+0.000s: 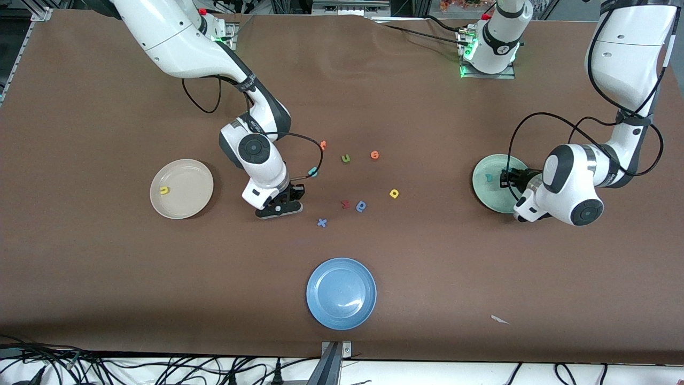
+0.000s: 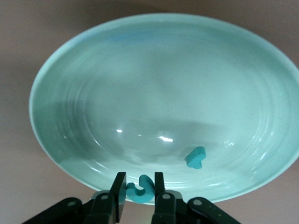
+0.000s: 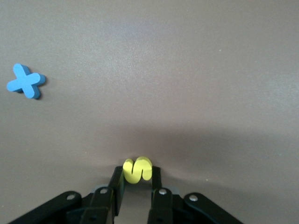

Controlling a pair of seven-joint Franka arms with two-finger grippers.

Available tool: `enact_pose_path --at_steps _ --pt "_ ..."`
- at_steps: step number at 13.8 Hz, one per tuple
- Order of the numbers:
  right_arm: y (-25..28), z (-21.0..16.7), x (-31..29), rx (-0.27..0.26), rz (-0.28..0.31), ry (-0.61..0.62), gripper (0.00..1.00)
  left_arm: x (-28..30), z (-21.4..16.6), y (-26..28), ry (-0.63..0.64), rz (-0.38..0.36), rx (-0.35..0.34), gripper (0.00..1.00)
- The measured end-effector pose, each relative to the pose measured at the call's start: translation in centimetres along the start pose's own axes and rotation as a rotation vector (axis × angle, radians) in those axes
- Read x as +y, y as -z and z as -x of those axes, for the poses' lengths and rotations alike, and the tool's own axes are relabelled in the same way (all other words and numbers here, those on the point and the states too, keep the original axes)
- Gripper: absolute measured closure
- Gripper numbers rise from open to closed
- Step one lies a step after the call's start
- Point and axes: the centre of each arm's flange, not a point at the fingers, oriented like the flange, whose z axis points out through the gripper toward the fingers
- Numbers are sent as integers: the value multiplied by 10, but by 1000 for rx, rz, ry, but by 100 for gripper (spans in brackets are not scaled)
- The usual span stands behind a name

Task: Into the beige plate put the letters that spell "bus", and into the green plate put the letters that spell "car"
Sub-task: 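Place the teal c on the green plate while the right gripper grasps the s, then place the yellow s on the cream plate with the right gripper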

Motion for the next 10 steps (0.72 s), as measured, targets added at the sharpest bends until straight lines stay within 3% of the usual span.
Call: enact_pose_path --at_steps 5,7,10 --pt "1 -1 0 5 -1 12 73 7 4 23 -10 10 51 18" --pt "7 -7 6 19 0 33 73 24 13 49 -7 53 93 0" --pt "28 -16 46 11 30 92 73 63 27 80 68 128 142 0"
